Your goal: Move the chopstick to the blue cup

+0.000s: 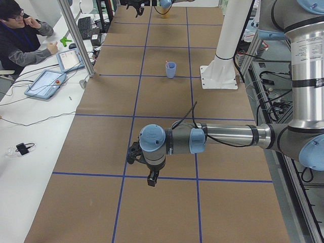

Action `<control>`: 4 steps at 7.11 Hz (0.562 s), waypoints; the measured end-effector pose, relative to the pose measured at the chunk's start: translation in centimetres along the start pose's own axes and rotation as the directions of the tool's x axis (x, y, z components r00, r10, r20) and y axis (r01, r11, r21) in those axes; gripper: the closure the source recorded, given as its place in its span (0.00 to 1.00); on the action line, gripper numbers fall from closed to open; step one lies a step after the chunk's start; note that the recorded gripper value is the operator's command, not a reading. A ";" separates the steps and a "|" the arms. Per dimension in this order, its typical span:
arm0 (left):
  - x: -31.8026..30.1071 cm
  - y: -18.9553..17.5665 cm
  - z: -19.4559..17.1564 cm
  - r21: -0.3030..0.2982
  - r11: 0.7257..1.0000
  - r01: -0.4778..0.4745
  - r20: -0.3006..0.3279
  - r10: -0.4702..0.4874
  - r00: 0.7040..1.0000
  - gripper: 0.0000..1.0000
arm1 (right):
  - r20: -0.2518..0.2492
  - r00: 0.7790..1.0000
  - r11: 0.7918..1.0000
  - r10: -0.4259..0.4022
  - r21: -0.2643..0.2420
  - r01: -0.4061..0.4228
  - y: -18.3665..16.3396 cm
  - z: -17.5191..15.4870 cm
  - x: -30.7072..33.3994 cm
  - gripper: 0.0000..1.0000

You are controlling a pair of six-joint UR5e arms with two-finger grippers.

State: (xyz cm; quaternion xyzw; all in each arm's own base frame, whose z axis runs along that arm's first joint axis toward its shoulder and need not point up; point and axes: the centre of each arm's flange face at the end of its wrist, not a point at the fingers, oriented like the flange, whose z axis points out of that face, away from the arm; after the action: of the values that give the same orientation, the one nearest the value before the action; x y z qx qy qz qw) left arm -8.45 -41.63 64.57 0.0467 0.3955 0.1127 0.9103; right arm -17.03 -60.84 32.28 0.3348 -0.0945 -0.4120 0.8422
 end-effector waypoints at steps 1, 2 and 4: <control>0.0 0.0 0.0 0.000 1.000 -0.001 0.000 0.001 1.000 0.01 | 0.016 0.997 0.996 0.078 -0.055 -0.077 6.1 0.9 2.8 0.00; 0.0 0.0 0.0 0.000 1.000 -0.001 0.000 0.001 1.000 0.01 | 0.047 0.984 0.981 0.171 -0.097 -0.166 12.6 1.3 5.1 0.00; -0.1 0.1 0.1 -0.003 1.000 0.002 -0.001 -0.002 1.000 0.01 | 0.115 0.914 0.913 0.389 -0.178 -0.366 26.9 1.5 6.9 0.00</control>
State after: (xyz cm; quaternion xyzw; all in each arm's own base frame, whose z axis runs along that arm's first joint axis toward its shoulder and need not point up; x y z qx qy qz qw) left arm -8.50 -41.52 64.77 0.0451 0.3959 0.1124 0.9103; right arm 3.69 -55.02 49.90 0.2131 -0.1877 -0.2710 0.9197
